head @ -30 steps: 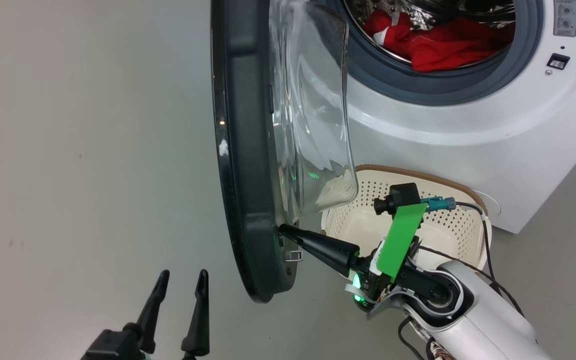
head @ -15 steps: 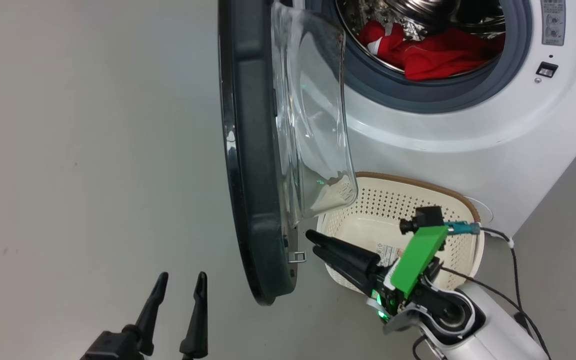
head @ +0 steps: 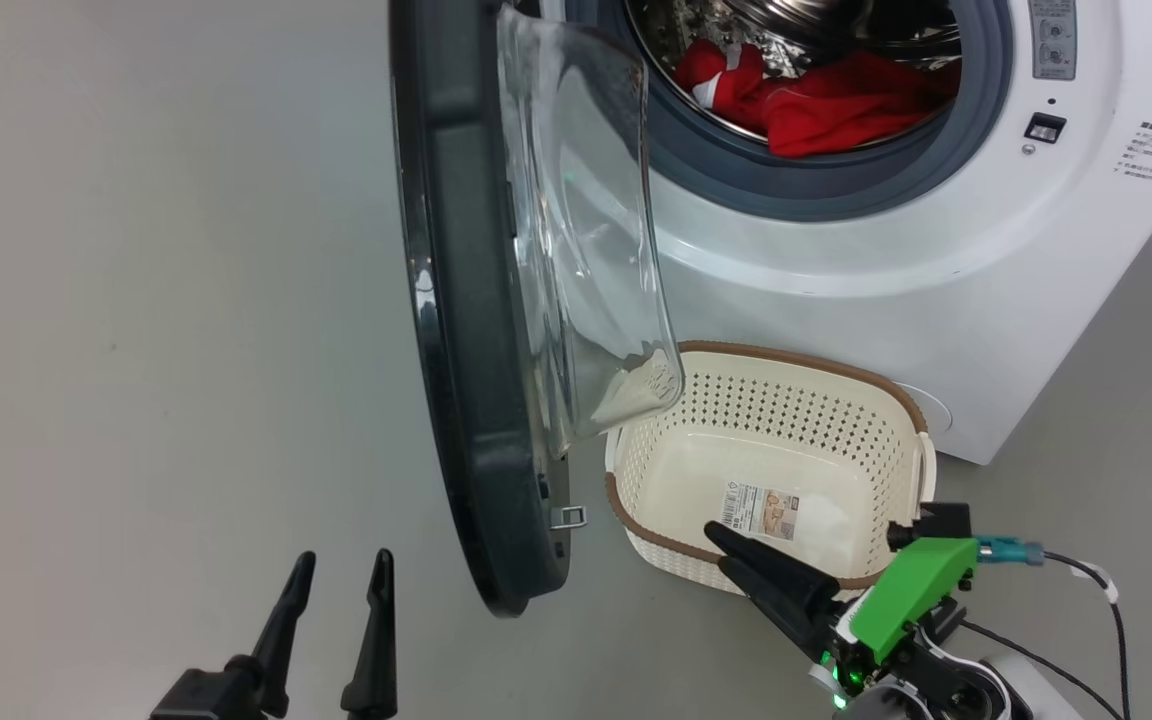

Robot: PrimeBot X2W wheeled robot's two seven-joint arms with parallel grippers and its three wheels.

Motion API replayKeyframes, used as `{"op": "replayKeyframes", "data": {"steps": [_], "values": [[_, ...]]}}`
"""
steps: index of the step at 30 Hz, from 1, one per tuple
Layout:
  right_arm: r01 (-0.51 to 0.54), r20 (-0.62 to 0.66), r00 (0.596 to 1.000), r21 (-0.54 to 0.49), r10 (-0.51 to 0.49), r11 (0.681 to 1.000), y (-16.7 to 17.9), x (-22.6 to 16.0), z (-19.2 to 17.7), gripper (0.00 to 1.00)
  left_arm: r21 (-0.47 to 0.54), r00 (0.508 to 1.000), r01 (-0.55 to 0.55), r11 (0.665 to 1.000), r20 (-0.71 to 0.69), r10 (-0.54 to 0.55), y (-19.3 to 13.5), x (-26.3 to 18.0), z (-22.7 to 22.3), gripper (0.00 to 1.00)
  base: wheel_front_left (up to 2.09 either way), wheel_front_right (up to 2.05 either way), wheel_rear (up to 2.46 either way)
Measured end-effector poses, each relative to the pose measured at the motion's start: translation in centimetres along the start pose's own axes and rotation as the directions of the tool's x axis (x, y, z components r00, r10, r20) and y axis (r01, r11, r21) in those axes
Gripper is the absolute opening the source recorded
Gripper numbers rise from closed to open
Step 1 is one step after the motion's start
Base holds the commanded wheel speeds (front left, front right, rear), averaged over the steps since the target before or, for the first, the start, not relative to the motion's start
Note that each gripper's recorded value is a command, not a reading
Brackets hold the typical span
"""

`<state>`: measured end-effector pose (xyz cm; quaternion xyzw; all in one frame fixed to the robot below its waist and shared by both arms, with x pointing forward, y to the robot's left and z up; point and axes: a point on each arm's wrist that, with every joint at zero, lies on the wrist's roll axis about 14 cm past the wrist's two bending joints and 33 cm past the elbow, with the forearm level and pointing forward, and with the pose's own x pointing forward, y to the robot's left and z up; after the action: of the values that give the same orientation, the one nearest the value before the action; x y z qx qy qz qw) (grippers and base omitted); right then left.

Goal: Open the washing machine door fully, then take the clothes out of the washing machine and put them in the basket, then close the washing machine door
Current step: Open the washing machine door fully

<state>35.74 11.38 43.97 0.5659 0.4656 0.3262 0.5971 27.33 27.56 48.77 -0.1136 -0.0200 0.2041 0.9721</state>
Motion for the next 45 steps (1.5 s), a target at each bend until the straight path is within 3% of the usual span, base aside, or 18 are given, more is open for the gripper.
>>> {"op": "replayKeyframes", "data": {"steps": [9,16,19,22,28,33,38,45], "values": [[0.128,0.164,0.980,-0.084,-0.113,0.988,-3.5,-3.1,2.4,1.00,0.003,1.000,0.012,1.000,0.006,-0.012,-0.2,0.1,0.1,1.00,0.00,0.00,0.00],[0.230,0.282,0.943,-0.167,-0.177,0.959,-5.7,-5.2,3.2,1.00,0.002,1.000,0.018,1.000,-0.003,-0.018,-0.2,-0.3,-0.2,1.00,0.00,0.00,0.00],[0.263,0.334,0.927,-0.251,-0.172,0.931,-5.7,-5.9,3.9,1.00,0.001,1.000,0.019,1.000,0.001,-0.019,-0.2,-0.3,-0.2,1.00,0.00,0.00,0.00],[0.307,0.386,0.909,-0.366,-0.157,0.879,-5.7,-6.7,4.6,1.00,-0.001,1.000,0.022,1.000,0.004,-0.022,-0.2,-0.3,-0.1,1.00,0.00,0.00,0.00],[0.410,0.457,0.877,-0.544,-0.151,0.732,-7.3,-8.4,5.5,1.00,-0.002,1.000,0.022,1.000,-0.001,-0.022,-0.2,-0.4,-0.3,1.00,0.00,0.00,0.00],[0.444,0.490,0.862,-0.605,-0.131,0.661,-6.9,-8.8,7.0,1.00,-0.001,1.000,0.024,1.000,-0.003,-0.024,-0.3,-0.3,-0.3,1.00,0.00,0.00,0.00],[0.475,0.543,0.838,-0.687,-0.046,0.550,-4.5,-9.2,9.4,1.00,0.001,1.000,0.023,1.000,-0.008,-0.023,-0.2,-0.3,-0.5,1.00,0.00,0.00,0.00],[0.522,0.585,0.811,-0.737,0.018,0.430,-3.3,-10.0,9.4,1.00,0.004,1.000,0.023,1.000,-0.014,-0.023,-0.3,-0.2,-0.6,1.00,0.00,0.00,0.00]]}}
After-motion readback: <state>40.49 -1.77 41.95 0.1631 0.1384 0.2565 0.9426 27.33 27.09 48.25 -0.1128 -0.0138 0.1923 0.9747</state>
